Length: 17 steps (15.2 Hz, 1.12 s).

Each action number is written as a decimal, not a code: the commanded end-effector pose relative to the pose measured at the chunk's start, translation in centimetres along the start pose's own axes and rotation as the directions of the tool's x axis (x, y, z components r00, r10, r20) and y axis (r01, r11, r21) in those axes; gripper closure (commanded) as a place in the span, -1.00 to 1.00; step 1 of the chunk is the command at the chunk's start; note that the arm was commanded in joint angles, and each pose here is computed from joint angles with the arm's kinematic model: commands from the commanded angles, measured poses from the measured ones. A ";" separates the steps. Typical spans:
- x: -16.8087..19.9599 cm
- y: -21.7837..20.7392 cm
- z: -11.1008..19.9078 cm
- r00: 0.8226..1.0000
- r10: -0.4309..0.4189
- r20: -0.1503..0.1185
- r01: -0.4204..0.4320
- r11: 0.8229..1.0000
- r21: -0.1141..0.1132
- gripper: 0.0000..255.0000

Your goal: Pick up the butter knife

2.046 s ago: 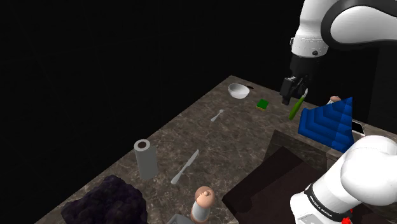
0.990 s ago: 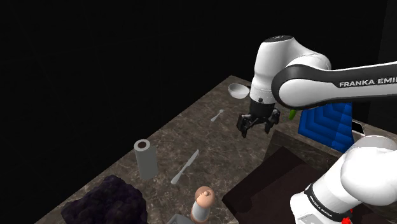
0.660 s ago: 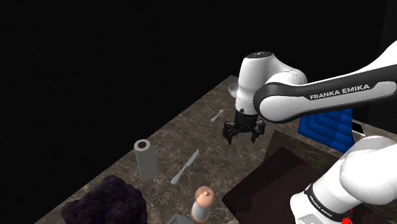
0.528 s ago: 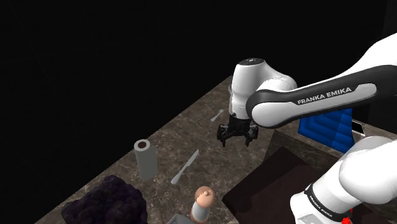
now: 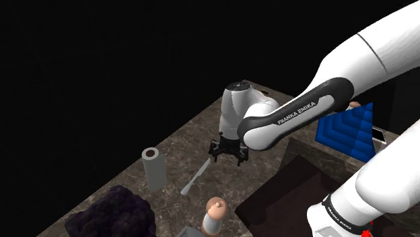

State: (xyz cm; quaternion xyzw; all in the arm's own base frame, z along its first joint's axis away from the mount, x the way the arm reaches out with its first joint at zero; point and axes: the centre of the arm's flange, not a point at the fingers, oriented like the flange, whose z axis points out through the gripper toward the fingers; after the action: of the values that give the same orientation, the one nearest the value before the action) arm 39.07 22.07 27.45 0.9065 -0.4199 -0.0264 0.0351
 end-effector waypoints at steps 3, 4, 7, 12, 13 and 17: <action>0.2 -4.0 3.5 0.993 0.116 0.005 -0.116 0.993 0.024 -1.00; 0.4 -4.9 4.3 0.990 0.143 0.006 -0.143 0.989 0.029 -1.00; 1.0 -7.8 6.7 0.975 0.224 0.011 -0.224 0.974 0.044 -1.00; 2.0 -11.0 10.0 0.949 0.315 0.017 -0.316 0.947 0.061 -1.00; 2.0 -11.1 10.5 0.949 0.315 0.017 -0.316 0.947 0.061 -1.00; 2.1 -11.3 12.6 0.949 0.315 0.017 -0.316 0.947 0.061 -1.00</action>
State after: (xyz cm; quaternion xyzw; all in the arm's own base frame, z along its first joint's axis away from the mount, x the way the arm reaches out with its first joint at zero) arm 47.91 27.18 14.43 0.8284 -0.5600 -0.0106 0.0088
